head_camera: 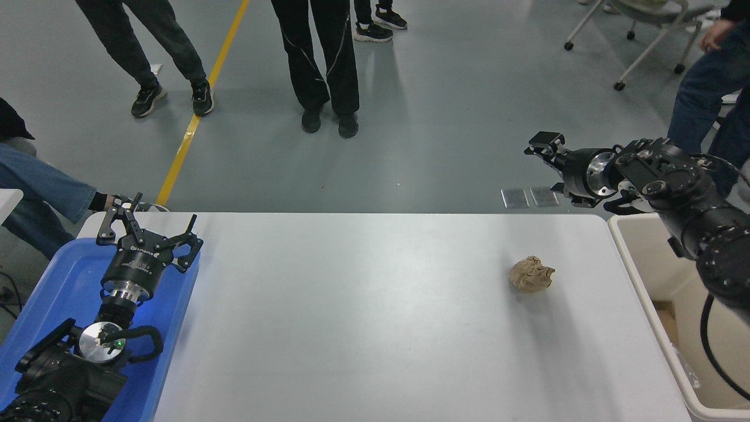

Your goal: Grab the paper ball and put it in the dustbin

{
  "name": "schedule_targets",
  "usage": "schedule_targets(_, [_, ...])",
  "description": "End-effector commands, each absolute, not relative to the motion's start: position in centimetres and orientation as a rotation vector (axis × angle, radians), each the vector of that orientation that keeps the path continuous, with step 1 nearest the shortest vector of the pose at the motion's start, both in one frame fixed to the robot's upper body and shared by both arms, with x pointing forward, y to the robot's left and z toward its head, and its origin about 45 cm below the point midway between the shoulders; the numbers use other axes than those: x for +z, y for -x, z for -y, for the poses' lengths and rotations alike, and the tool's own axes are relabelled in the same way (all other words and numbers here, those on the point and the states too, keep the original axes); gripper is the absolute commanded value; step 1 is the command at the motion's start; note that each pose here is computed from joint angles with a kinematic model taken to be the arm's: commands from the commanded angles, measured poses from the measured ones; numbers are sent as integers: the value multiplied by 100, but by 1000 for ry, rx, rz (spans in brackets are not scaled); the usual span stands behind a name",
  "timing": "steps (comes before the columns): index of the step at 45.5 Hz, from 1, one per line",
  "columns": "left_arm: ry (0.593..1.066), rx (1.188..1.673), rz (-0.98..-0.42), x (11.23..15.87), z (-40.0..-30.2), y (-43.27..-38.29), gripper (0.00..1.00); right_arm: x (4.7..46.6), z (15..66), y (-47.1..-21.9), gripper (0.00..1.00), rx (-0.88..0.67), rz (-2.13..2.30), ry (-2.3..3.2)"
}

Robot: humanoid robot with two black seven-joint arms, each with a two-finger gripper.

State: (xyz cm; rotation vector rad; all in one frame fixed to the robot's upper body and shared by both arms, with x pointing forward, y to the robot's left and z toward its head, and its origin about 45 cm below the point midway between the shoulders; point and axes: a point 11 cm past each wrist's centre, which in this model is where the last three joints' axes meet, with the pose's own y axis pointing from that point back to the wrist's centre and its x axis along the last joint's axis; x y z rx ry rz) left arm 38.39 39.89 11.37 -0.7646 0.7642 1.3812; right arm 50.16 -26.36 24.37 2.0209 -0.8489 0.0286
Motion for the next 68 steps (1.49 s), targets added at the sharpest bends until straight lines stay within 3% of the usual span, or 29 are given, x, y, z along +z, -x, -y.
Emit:
schedule_targets(1, [765,1381,-765,1134,-3987,-3837,99,2804,1738,-4508,100,99,281,-2069])
schedule_targets(4, [764,1382,-764,1137,-3994,-3837,99,2757,1571,-4351,100,113,177,-2041])
schedule_targets(14, [765,1381,-765,1134,-3987,-3837,99,3064,1474,-4255,100,190,110,-1935])
schedule_targets(37, [764,1385,-765,1129,-4001,-3829,99,3990,1797,-3464,100,180,59,-1669])
schedule_targets(50, [765,1384,-764,1132,-3998,-3832,99,4342,2174,-3233,100,178,133,-1492])
schedule_targets(59, [762,1382,-763,1136,-3993,-3837,99,4305,2240,-3209,100,123,150,-1489])
schedule_targets(68, [760,1381,-765,1134,-3990,-3836,99,3984,2315,-3224,100,52,93,-1474])
